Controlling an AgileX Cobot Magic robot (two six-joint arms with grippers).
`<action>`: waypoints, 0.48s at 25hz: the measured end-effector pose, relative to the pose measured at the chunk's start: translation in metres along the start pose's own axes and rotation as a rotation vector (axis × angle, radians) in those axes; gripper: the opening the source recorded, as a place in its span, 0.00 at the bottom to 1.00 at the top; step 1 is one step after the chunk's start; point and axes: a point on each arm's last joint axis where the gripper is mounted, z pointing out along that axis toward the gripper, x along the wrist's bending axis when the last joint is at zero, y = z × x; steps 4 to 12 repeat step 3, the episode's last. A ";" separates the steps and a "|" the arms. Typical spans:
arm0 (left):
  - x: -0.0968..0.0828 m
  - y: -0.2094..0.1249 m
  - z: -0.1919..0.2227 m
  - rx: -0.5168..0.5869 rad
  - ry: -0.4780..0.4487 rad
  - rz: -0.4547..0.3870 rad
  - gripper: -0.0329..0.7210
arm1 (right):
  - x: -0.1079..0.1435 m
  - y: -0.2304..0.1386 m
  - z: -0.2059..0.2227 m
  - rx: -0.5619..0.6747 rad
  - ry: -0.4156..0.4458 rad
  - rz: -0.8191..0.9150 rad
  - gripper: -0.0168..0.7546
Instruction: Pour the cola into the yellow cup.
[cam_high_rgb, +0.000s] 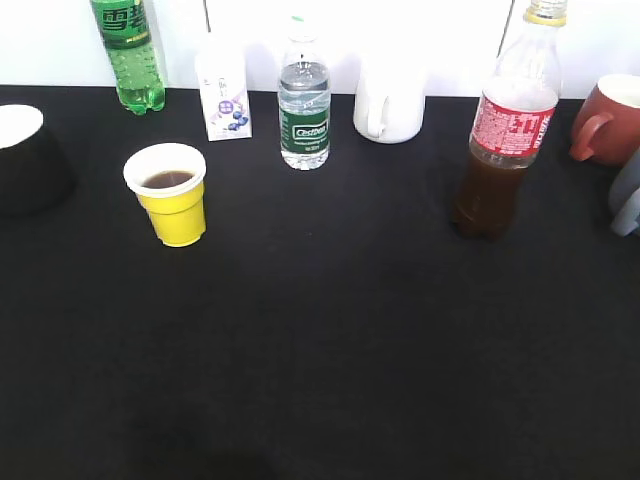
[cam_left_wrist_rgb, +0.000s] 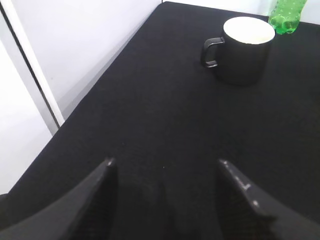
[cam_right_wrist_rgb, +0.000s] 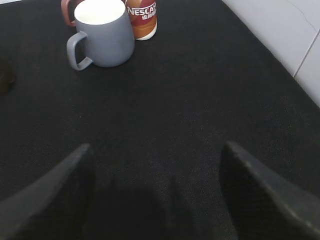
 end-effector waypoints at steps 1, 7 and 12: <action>0.000 0.000 0.000 0.000 0.000 0.000 0.65 | 0.000 0.000 0.000 0.000 0.000 0.000 0.78; 0.000 0.000 0.000 0.000 0.000 0.000 0.65 | 0.000 0.000 0.000 0.000 0.000 0.000 0.78; 0.000 0.000 0.000 0.000 0.000 0.000 0.65 | 0.000 0.000 0.000 0.000 0.000 0.000 0.78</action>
